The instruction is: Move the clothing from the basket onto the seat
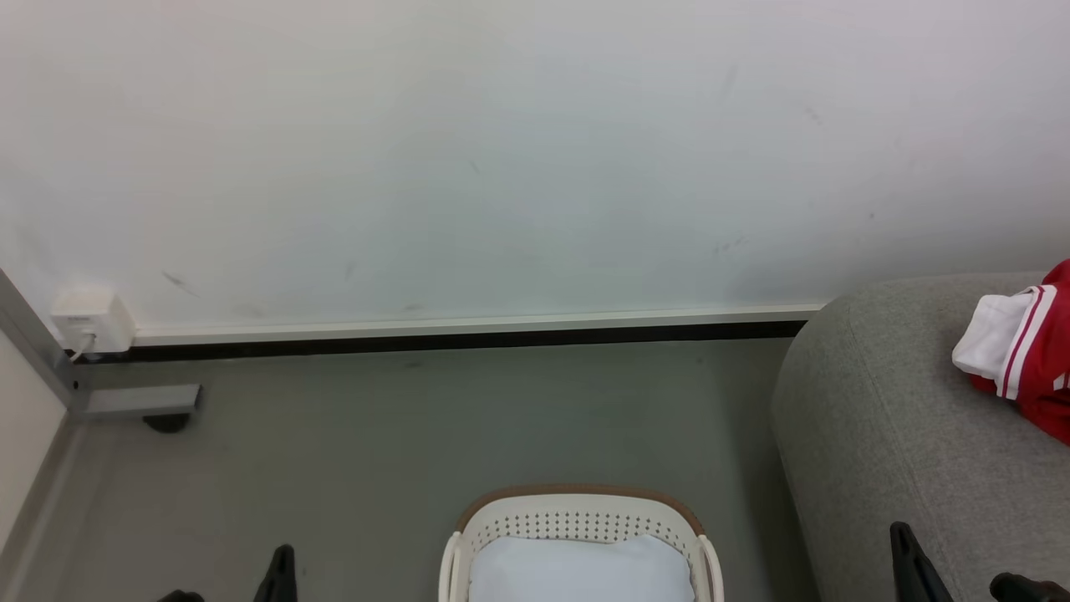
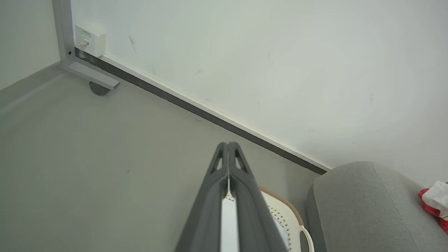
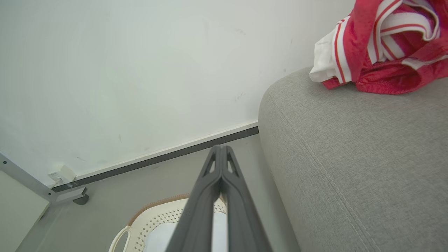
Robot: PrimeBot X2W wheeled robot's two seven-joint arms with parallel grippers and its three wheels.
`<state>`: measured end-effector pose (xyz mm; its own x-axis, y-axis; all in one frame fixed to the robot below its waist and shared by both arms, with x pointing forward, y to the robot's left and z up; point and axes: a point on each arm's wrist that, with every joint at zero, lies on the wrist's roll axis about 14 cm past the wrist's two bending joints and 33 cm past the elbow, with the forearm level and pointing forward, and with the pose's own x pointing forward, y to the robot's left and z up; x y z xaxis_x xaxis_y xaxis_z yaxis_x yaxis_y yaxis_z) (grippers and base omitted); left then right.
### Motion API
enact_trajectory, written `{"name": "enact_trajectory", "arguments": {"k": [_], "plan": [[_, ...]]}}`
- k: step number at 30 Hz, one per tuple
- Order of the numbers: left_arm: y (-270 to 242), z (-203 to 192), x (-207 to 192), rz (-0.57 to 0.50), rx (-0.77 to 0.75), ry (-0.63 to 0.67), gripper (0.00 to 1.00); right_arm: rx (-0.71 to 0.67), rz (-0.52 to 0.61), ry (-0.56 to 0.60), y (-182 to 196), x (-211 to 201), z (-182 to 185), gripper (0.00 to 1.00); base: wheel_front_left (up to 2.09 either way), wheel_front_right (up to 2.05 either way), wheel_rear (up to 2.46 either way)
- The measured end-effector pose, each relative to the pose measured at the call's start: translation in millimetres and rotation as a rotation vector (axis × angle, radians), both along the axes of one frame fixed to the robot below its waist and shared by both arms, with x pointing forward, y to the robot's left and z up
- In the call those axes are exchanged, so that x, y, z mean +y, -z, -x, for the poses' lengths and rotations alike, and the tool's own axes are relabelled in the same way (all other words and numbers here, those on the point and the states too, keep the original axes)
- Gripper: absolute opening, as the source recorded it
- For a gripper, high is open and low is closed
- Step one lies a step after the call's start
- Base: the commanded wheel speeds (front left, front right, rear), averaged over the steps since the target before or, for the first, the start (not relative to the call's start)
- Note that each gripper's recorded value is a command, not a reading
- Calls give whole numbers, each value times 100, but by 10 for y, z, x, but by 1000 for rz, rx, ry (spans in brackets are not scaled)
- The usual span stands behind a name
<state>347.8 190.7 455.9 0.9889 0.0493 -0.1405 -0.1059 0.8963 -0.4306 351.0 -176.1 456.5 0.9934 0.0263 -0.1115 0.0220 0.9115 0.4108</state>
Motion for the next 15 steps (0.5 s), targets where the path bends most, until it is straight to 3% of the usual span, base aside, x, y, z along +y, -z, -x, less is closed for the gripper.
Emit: {"name": "enact_trajectory", "arguments": {"k": [15], "plan": [[-43, -78, 38, 228, 4, -38, 0, -3, -235, 61, -85, -86, -81, 0, 0, 0, 0]]}}
